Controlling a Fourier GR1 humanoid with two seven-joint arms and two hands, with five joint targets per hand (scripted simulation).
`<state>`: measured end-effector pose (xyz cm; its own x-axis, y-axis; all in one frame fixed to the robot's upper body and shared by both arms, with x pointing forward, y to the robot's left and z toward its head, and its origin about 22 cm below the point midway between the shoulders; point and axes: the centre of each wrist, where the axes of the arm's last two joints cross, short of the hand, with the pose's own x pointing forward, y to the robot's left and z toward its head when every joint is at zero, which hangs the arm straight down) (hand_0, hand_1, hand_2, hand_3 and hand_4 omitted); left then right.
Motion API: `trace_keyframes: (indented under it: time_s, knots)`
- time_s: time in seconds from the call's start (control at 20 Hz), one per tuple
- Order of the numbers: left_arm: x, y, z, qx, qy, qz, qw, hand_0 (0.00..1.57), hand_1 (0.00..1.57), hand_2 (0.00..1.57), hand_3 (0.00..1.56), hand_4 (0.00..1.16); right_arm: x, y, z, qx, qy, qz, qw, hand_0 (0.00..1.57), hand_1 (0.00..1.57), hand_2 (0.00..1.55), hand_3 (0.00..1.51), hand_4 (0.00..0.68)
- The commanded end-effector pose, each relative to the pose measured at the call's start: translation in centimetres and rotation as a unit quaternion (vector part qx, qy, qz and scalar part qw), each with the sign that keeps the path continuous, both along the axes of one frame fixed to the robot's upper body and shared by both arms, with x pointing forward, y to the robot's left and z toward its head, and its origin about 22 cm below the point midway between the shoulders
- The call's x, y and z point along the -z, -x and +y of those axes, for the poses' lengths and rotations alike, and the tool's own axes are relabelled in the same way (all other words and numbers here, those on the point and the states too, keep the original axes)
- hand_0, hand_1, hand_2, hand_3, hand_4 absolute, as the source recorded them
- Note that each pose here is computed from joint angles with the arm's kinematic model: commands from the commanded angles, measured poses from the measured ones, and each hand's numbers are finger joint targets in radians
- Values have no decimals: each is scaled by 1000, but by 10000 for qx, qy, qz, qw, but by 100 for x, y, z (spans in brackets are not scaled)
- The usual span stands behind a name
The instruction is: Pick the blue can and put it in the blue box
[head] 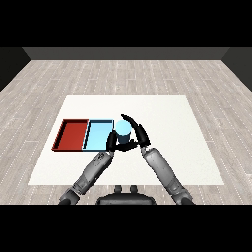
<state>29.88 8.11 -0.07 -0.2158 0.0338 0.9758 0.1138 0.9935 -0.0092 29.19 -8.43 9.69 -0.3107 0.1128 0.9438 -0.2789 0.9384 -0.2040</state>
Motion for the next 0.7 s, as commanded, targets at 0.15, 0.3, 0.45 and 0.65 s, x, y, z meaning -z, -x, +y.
trace_keyframes:
  time_s: [0.15, 0.3, 0.45, 0.65]
  knots:
    - [53, -59, 182, -228, -159, 2, 9996, 1571, 1571, 1571, 1490, 1129, -16, -11, -253, 517, -677, 183, 9962, 0, 0, 0, 0, 0]
    - [51, -84, 352, -416, -388, 228, 9981, 1571, 1571, 1571, 1484, 1136, -90, -66, -718, 754, -692, 50, 9947, 0, 0, 0, 0, 0]
    - [64, -178, 357, -550, -577, 146, 9967, 1571, 1571, 1566, 1481, 1123, 149, 116, -693, 725, -910, 183, 9930, 0, 0, 0, 0, 0]
    - [-56, -338, 945, -903, -817, 247, 9923, 1571, 1571, 1571, 1481, 1130, 324, 40, -902, 918, -944, 253, 9910, 0, 0, 0, 0, 0]
